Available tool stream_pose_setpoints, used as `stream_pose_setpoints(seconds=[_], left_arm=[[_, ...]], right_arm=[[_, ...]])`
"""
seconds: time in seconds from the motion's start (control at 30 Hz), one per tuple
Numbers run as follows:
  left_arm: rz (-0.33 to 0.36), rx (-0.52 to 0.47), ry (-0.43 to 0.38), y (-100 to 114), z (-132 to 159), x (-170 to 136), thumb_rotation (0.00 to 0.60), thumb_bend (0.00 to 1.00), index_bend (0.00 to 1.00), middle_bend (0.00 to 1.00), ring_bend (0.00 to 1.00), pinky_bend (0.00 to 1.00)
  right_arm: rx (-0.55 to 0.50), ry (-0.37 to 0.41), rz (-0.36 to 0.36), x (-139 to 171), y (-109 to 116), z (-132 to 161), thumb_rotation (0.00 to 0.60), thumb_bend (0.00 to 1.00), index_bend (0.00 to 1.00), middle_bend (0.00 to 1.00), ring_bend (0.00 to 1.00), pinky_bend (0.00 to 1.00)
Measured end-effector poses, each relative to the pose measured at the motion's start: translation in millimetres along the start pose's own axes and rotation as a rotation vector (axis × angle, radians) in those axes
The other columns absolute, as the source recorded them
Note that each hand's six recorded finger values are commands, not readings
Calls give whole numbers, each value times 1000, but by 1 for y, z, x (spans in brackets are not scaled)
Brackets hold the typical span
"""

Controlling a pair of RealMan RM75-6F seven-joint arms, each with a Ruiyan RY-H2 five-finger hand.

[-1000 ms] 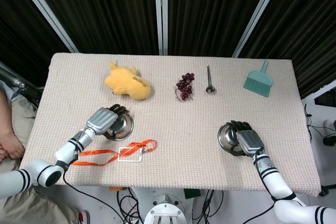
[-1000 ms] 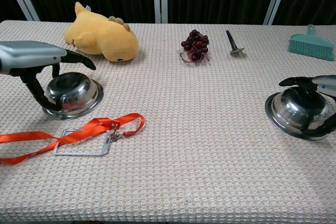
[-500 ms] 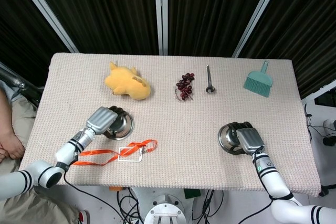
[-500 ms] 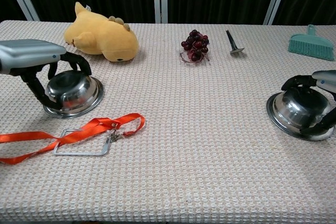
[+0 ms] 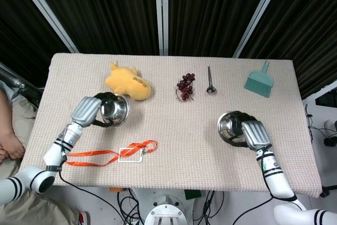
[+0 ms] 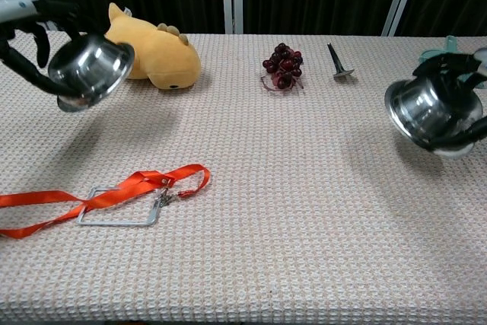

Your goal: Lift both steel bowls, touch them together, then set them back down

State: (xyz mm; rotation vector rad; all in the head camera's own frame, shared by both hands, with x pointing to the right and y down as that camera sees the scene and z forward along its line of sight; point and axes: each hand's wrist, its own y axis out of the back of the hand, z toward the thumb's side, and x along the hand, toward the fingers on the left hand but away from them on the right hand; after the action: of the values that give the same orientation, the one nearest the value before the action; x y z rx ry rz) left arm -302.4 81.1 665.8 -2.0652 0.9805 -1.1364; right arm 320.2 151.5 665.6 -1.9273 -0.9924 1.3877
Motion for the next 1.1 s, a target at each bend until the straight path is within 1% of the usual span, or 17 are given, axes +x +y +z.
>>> stream_pose_setpoints(seconds=[0.07,0.13,0.2,0.23,0.27,0.3,0.37,0.4,0.43,0.5,0.53,0.57,0.67,0.77,0.9,0.97,1.1], left_arm=[[64,-92,-2,13,0,-2,600,60,633,557,372,580],[138,-214,-12,26,1,-3,600,60,640,563,385,580],[203,-349,-30,37,3,-4,600,60,642,565,389,580],[230,-408,-40,41,5,-4,600,59,641,564,389,580],[257,-468,-53,45,6,-4,600,61,641,564,389,580],[296,-550,-72,51,9,-3,600,68,642,565,390,580],[359,-678,-108,59,16,-1,600,83,642,565,396,580],[397,-763,-134,64,21,1,600,90,643,566,405,580],[424,-824,-155,66,26,2,600,91,643,565,410,580],[468,-938,-197,69,39,6,600,92,642,565,419,580],[476,-969,-211,68,45,8,600,91,642,565,420,580],[480,-993,-222,67,50,9,600,92,642,565,421,580],[467,-1049,-255,60,67,16,600,94,643,565,421,580],[444,-1051,-272,54,77,21,600,96,643,564,421,578],[432,-1017,-274,51,83,27,600,99,643,564,423,577],[425,-987,-277,51,87,30,600,101,642,564,429,584],[416,-900,-293,52,98,36,600,109,642,563,440,597]], right_arm=[[-99,26,-68,-1,14,3,600,476,805,577,505,331],[-199,54,-132,-3,26,7,600,477,805,577,504,345],[-336,94,-198,-7,37,14,600,477,805,577,504,348],[-400,113,-222,-9,41,17,600,477,805,577,504,348],[-491,140,-249,-11,46,23,600,477,805,577,504,349],[-561,161,-264,-14,48,27,600,477,805,577,504,349],[-727,213,-282,-22,53,40,600,477,805,584,505,348],[-797,236,-281,-26,54,46,600,477,806,590,505,349],[-865,259,-274,-30,55,53,600,477,806,594,505,349],[-1013,311,-239,-42,55,72,600,477,810,596,505,350],[-1073,332,-217,-48,54,81,600,477,811,596,505,351],[-1149,360,-186,-55,53,93,600,477,812,596,505,351],[-1316,423,-105,-71,51,124,600,477,812,596,505,351],[-1436,482,-21,-86,52,156,600,477,812,596,505,352],[-1474,538,63,-103,53,193,600,477,812,596,504,352],[-1478,553,90,-108,52,206,600,477,812,596,504,352],[-1479,561,118,-117,48,220,600,477,812,597,505,352]])
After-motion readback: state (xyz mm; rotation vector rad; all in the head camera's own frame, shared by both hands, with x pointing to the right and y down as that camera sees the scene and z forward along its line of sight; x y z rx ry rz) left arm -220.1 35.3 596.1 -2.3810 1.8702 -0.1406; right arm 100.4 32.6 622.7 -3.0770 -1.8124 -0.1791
